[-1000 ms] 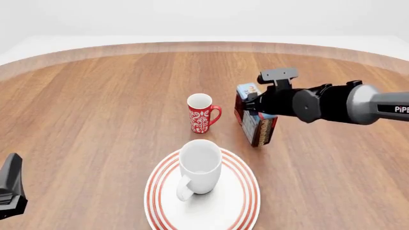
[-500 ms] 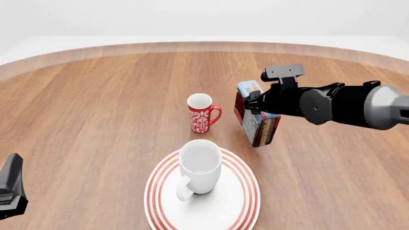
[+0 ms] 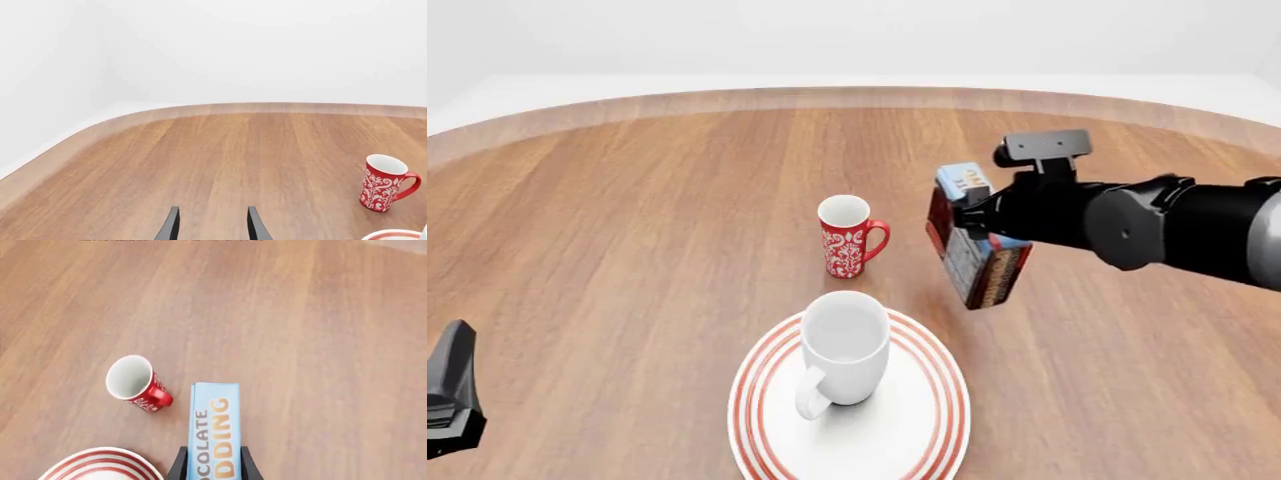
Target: Pick up the white mug and put it on the plate, and put the chocolate pudding to the right of the plate.
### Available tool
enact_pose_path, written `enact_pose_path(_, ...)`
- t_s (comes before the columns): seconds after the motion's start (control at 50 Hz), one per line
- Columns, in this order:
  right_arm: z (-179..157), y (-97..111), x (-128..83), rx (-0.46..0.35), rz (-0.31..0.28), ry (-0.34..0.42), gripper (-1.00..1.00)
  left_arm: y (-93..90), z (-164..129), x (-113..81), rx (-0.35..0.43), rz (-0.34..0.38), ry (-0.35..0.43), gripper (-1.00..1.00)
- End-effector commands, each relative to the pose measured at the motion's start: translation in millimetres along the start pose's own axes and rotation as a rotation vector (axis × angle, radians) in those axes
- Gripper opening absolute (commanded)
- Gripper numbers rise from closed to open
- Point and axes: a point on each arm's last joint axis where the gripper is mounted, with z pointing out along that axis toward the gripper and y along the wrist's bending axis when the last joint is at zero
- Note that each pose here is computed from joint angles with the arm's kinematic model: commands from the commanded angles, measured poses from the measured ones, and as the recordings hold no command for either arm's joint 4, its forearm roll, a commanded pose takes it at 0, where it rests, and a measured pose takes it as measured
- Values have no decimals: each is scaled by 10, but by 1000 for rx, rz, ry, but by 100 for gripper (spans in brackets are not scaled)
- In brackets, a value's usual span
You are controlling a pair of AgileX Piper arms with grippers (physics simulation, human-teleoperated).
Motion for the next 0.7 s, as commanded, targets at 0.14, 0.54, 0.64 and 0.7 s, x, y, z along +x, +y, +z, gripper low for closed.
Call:
enact_pose_path(0.14, -210, -46, 54, 9, 27, -21, -100, 0, 1, 2, 1, 3, 1, 100)
enact_pose_path(0.54, -477, -156, 90, 39, 51, -46, -100, -1, 4, 2, 2, 6, 2, 100)
enact_pose_path(0.64, -470, -193, 158, 48, 60, -39, -100, -1, 5, 3, 2, 7, 2, 100)
enact_pose_path(0.7, -478, -212, 200, 54, 64, -35, -100, -1, 3, 2, 2, 7, 2, 100)
